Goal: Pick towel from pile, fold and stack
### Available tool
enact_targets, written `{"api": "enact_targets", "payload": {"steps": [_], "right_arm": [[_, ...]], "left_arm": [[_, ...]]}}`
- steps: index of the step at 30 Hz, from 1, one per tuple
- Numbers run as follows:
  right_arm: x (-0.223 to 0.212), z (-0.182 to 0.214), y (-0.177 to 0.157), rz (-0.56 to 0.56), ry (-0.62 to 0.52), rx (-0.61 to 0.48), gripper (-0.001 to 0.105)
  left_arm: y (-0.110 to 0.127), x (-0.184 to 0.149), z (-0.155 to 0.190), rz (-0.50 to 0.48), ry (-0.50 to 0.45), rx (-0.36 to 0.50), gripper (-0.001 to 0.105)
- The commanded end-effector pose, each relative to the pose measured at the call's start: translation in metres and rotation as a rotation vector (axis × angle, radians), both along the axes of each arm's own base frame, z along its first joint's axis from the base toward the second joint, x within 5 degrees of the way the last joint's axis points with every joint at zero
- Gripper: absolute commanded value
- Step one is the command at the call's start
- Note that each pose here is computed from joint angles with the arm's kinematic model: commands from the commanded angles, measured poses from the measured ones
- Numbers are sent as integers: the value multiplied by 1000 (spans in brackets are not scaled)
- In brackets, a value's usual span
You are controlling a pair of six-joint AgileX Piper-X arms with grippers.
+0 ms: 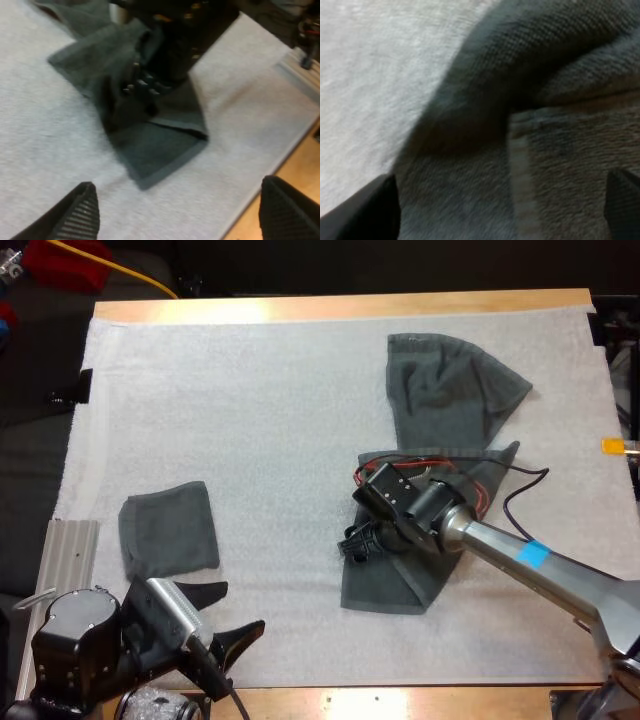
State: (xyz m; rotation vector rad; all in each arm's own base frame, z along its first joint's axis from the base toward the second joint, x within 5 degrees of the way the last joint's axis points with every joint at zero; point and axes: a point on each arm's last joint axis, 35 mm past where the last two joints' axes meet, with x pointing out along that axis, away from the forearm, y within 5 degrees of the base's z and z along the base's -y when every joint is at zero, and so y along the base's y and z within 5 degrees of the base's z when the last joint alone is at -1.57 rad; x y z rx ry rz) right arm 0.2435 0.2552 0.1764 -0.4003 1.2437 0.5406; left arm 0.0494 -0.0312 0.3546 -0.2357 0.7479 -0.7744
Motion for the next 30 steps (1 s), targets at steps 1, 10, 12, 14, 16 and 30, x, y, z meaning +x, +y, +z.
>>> {"api": "enact_targets", "payload": {"steps": [1, 10, 12, 14, 16, 30], "right_arm": [[2, 1, 1, -18, -20, -2, 78], [8, -4, -1, -73, -82, -59, 56], [11, -4, -3, -81, -86, -54, 56], [12, -5, -3, -85, -88, -52, 56], [14, -7, -3, -86, -87, -53, 56], [15, -33, -1, -84, -39, -106, 49]], "left_arm": [[0, -2, 1, -12, 19, -12, 65], [0, -3, 0, -15, 33, -13, 65], [0, -3, 0, -15, 33, -13, 65], [0, -3, 0, -15, 33, -13, 65], [0, -3, 0, -15, 33, -13, 65], [0, -3, -1, -15, 36, -12, 65]]}}
